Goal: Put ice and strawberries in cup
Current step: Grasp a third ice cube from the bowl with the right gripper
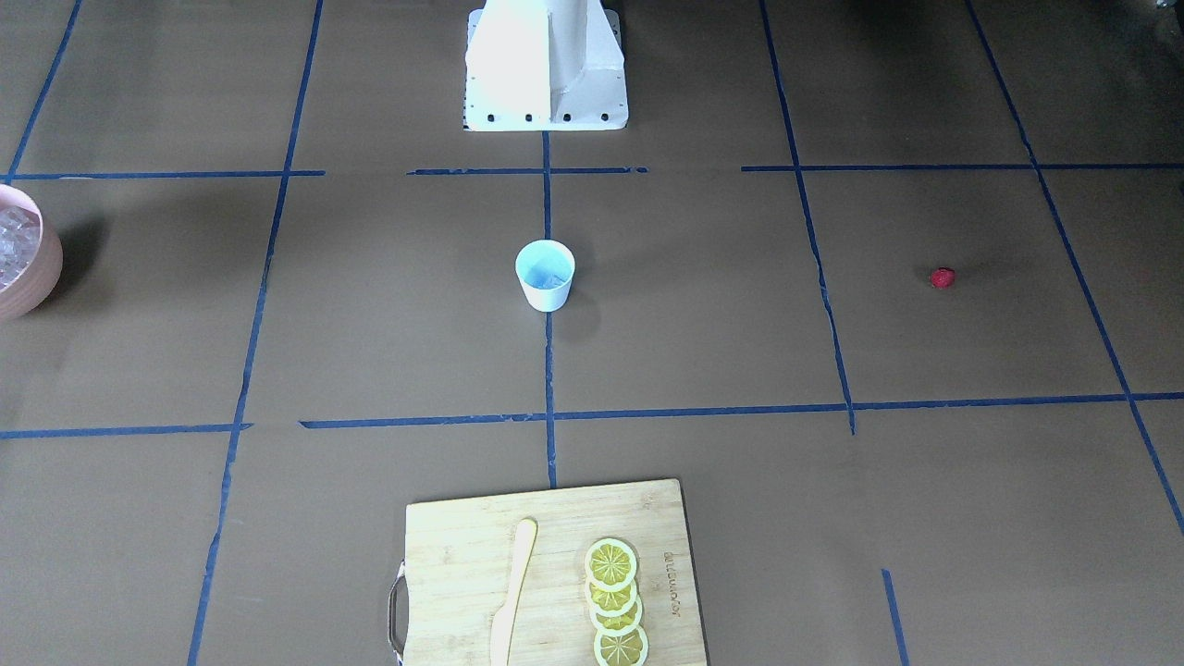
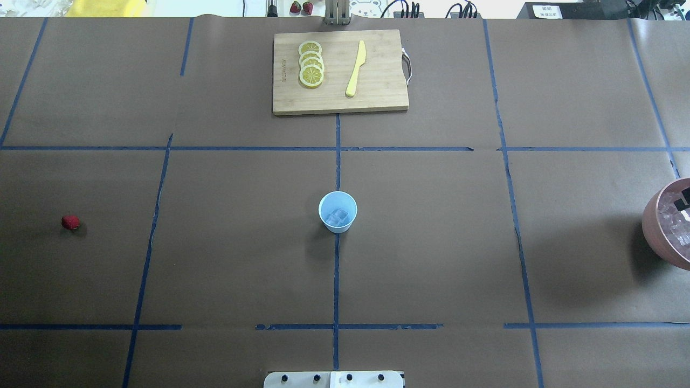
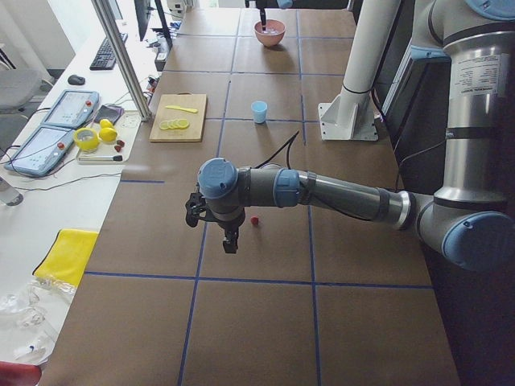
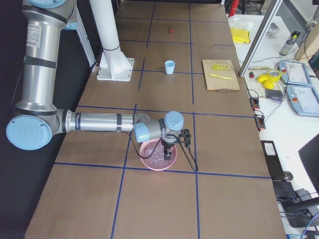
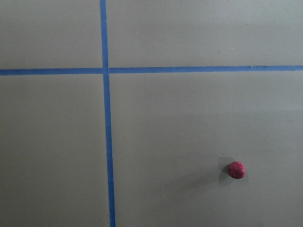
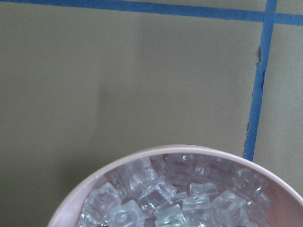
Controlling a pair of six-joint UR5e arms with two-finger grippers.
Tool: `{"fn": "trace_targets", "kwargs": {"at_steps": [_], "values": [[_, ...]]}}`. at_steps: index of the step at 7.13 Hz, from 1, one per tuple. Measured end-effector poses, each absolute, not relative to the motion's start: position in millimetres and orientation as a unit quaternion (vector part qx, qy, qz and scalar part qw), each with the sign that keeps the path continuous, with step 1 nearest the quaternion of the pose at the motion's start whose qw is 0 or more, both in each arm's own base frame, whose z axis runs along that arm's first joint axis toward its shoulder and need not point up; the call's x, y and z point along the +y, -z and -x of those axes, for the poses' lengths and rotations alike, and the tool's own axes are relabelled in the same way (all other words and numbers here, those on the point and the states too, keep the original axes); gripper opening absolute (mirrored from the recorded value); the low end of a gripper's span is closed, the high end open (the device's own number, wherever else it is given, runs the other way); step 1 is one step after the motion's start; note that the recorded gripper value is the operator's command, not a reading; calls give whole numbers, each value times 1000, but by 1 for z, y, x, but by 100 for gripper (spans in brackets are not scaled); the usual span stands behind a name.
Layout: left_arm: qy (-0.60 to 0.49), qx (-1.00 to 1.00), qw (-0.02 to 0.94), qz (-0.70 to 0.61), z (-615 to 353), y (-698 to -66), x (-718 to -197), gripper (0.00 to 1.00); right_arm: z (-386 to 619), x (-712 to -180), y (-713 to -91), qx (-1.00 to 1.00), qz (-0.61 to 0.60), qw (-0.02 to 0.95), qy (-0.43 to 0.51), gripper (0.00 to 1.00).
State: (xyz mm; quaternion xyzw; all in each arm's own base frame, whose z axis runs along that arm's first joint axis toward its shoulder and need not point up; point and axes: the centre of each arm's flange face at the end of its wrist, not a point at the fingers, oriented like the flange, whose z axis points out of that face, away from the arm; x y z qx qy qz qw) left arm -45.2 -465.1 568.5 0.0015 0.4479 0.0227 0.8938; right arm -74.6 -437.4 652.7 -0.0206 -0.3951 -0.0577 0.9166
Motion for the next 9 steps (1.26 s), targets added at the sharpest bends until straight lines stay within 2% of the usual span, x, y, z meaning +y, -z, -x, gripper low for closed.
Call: {"fn": "trace_targets", "kwargs": {"at_steps": [2, 7, 8, 9], "values": [[-23, 448, 894, -2, 45, -568, -465, 100, 79, -438, -656, -394, 25, 917, 60, 66], [-24, 448, 894, -4, 45, -566, -465, 100, 80, -437, -662, -394, 31, 917, 59, 66], [-24, 448, 894, -5, 45, -565, -465, 100, 80, -436, -663, -394, 33, 917, 59, 65], [-25, 448, 894, -6, 45, -564, -465, 100, 81, -436, -663, -394, 33, 917, 60, 58]]}}
